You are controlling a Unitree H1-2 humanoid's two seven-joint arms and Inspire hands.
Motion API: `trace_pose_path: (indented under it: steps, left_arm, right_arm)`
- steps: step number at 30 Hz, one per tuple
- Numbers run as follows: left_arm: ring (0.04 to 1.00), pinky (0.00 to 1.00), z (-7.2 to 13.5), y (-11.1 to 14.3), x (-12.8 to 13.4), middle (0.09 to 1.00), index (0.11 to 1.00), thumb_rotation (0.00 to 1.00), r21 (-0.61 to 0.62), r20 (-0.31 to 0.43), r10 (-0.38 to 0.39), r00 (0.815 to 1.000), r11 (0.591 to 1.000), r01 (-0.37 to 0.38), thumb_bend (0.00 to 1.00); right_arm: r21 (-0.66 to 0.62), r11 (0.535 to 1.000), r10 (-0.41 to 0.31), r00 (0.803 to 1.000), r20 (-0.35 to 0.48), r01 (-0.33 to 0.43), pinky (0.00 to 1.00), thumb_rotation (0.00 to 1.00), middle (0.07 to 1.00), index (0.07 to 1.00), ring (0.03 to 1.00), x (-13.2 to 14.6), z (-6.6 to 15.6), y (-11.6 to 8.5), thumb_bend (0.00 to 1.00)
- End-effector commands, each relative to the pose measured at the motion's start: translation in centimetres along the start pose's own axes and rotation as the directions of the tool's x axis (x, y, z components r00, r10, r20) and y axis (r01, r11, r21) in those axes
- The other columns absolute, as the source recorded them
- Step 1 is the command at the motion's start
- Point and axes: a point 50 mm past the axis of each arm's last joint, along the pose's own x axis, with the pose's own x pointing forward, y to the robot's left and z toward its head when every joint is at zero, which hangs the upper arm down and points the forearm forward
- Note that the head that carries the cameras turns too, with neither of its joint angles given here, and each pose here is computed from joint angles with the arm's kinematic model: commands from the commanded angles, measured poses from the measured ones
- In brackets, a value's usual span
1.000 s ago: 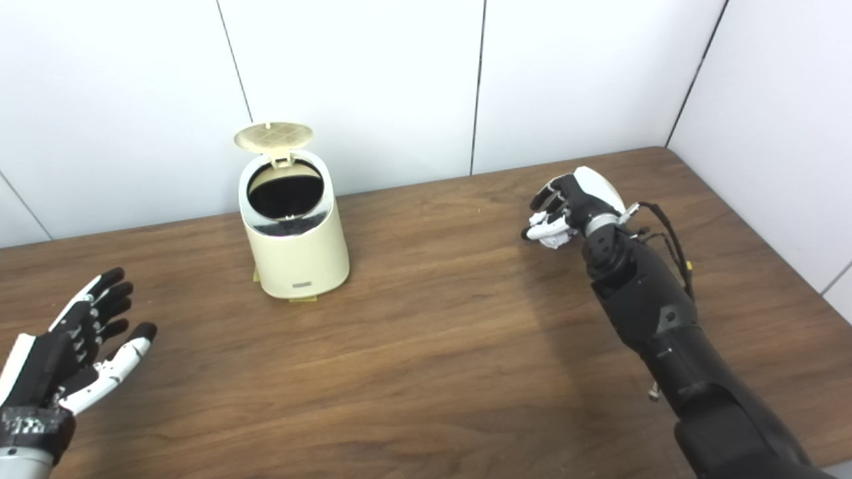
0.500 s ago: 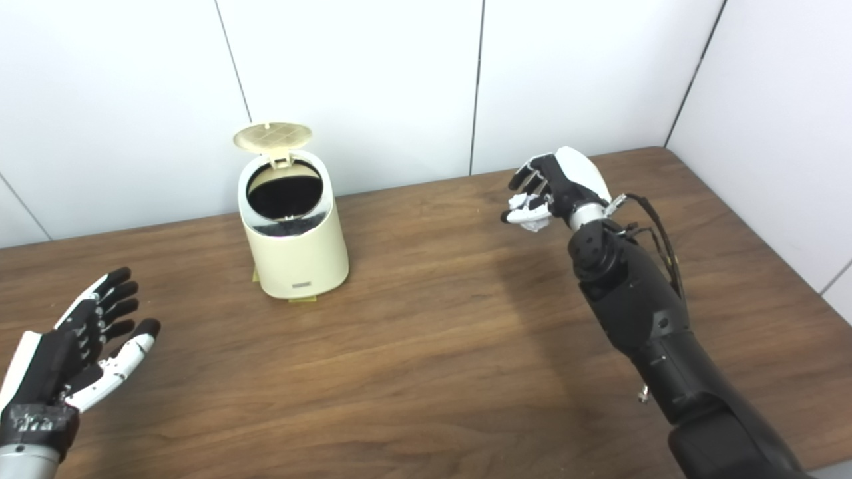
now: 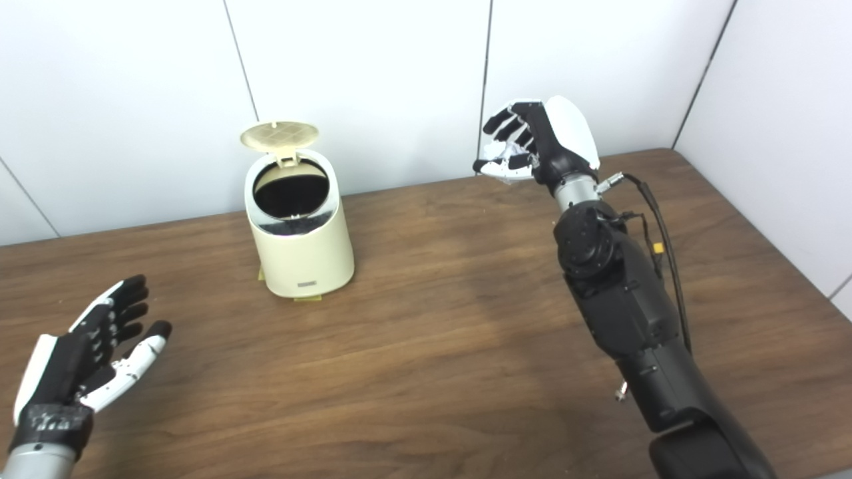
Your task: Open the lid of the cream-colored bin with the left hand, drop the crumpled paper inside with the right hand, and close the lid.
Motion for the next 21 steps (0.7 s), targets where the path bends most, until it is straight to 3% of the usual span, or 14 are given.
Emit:
trace_pose_path:
  steps: [1,7,10,12,17,21]
  left_arm:
    - [0.889,0.85,1.2,0.1,0.4,0.902,0.914,0.34,0.040,0.085,0.022,0.996,0.999,-0.026,0.52]
    - [0.878,0.84,1.1,-0.7,0.5,0.886,0.900,0.39,0.060,0.084,0.020,0.996,0.998,-0.025,0.56]
    - [0.880,0.84,1.0,-1.0,0.6,0.889,0.902,0.41,0.069,0.087,0.020,0.996,0.997,-0.026,0.57]
    - [0.882,0.84,0.9,-1.2,0.6,0.890,0.905,0.41,0.066,0.091,0.021,0.996,0.997,-0.027,0.57]
    - [0.877,0.83,0.9,-1.8,0.6,0.890,0.907,0.43,0.072,0.096,0.020,0.995,0.997,-0.027,0.58]
    - [0.879,0.84,0.9,-2.2,0.5,0.894,0.910,0.44,0.075,0.099,0.013,0.995,0.997,-0.021,0.58]
  right_arm:
    - [0.048,0.996,-0.078,0.989,0.125,0.072,0.30,0.00,0.504,0.536,0.382,0.9,3.6,-1.4,0.49]
    - [0.150,0.988,-0.062,0.978,0.201,0.032,0.38,0.00,0.508,0.541,0.383,-0.2,7.1,0.2,0.50]
    - [0.179,0.984,-0.044,0.972,0.231,0.002,0.36,0.00,0.506,0.546,0.380,-0.4,8.5,1.0,0.49]
    - [0.214,0.977,-0.034,0.965,0.260,-0.023,0.30,0.00,0.511,0.548,0.387,-0.4,9.5,2.0,0.49]
    - [0.240,0.969,-0.020,0.941,0.337,-0.065,0.28,0.00,0.512,0.540,0.396,-0.5,11.6,4.1,0.49]
    - [0.250,0.965,-0.012,0.933,0.359,-0.083,0.26,0.00,0.509,0.556,0.390,-0.6,13.2,5.8,0.49]
